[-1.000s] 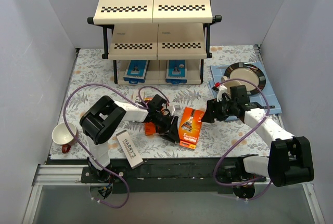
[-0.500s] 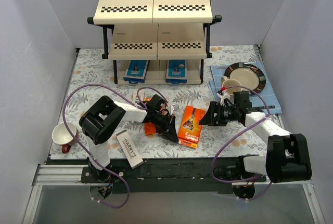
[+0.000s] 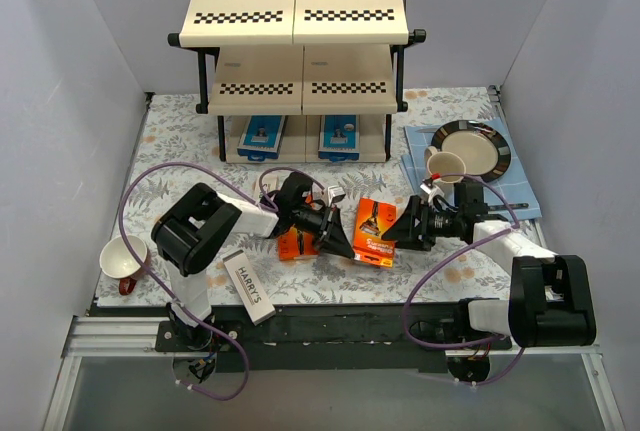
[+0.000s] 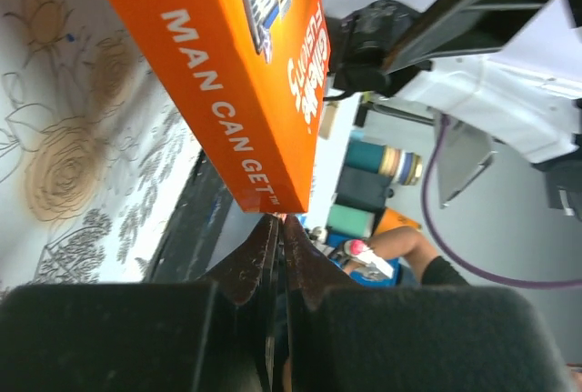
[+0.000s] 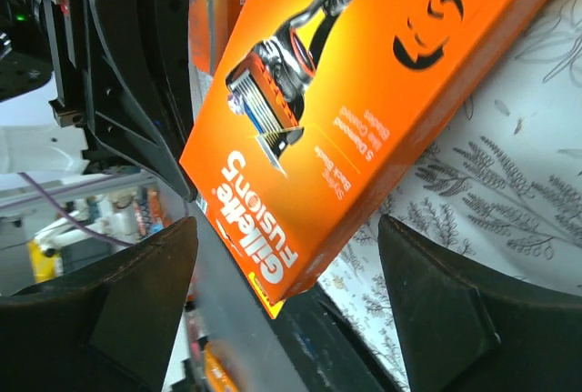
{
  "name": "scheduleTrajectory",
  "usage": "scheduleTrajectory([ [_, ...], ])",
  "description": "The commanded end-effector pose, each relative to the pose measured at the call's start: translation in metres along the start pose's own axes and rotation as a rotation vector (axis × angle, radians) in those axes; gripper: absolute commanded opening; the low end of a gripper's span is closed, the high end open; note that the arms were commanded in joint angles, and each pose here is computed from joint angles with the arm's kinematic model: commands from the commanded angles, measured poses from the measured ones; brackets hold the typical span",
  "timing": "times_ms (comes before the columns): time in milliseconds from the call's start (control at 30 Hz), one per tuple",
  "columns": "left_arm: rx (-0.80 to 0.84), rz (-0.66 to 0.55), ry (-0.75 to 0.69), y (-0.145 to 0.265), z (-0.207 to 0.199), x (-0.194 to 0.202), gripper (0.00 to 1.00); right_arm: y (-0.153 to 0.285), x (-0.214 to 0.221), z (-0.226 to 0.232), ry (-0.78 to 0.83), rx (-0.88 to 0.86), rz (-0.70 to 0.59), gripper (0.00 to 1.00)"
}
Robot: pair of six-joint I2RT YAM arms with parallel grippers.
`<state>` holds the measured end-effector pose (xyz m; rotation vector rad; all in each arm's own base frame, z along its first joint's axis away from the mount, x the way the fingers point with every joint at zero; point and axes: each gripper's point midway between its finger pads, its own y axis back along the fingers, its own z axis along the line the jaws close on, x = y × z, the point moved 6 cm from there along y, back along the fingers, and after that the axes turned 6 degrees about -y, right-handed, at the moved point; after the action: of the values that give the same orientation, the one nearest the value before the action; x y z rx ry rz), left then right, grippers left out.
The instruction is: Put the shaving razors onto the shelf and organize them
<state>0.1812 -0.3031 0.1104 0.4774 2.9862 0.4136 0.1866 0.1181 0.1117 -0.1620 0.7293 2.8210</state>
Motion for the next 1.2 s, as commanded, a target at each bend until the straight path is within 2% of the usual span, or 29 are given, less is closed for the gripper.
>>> scheduleTrajectory([
  [0, 0.096, -0.003, -0.011, 0.004, -0.018, -0.005, 0.00, 0.000, 0.004, 0.003, -0.075, -0.070, 0.016, 0.87],
  [233, 0.084, -0.034, -0.014, -0.001, -0.013, -0.011, 0.00, 0.004, 0.004, 0.005, -0.193, -0.094, 0.027, 0.85],
  [333, 0.080, -0.022, -0.025, -0.008, -0.010, -0.013, 0.00, 0.005, 0.001, 0.007, -0.209, -0.105, 0.018, 0.80],
  [467, 0.067, -0.023, -0.045, -0.017, -0.008, -0.016, 0.00, 0.008, -0.002, 0.011, -0.219, -0.138, 0.019, 0.64],
  [567, 0.079, -0.013, -0.046, -0.020, -0.008, -0.018, 0.00, 0.009, 0.000, 0.012, -0.222, -0.144, 0.029, 0.59],
  [800, 0.092, -0.001, -0.062, -0.026, -0.011, -0.021, 0.00, 0.005, 0.003, 0.004, -0.244, -0.124, 0.019, 0.59],
  [933, 0.082, 0.006, -0.064, -0.025, -0.011, -0.018, 0.00, 0.004, -0.001, 0.004, -0.207, -0.126, 0.006, 0.45],
  [967, 0.075, 0.011, -0.071, -0.024, -0.012, -0.016, 0.01, 0.004, -0.003, 0.004, -0.191, -0.129, 0.001, 0.37],
  [1033, 0.065, 0.013, -0.094, -0.023, -0.016, -0.018, 0.05, 0.009, -0.011, 0.001, -0.192, -0.123, -0.038, 0.30],
  [1067, 0.043, 0.025, -0.115, -0.021, -0.016, -0.015, 0.07, 0.010, -0.013, 0.001, -0.182, -0.123, -0.043, 0.21],
  [1133, 0.015, 0.017, -0.160, -0.016, -0.021, -0.019, 0.14, 0.014, -0.016, 0.001, -0.181, -0.117, -0.054, 0.11],
  [1167, -0.028, 0.039, -0.123, -0.012, -0.018, -0.013, 0.17, 0.017, -0.023, 0.005, -0.142, -0.118, -0.065, 0.03],
])
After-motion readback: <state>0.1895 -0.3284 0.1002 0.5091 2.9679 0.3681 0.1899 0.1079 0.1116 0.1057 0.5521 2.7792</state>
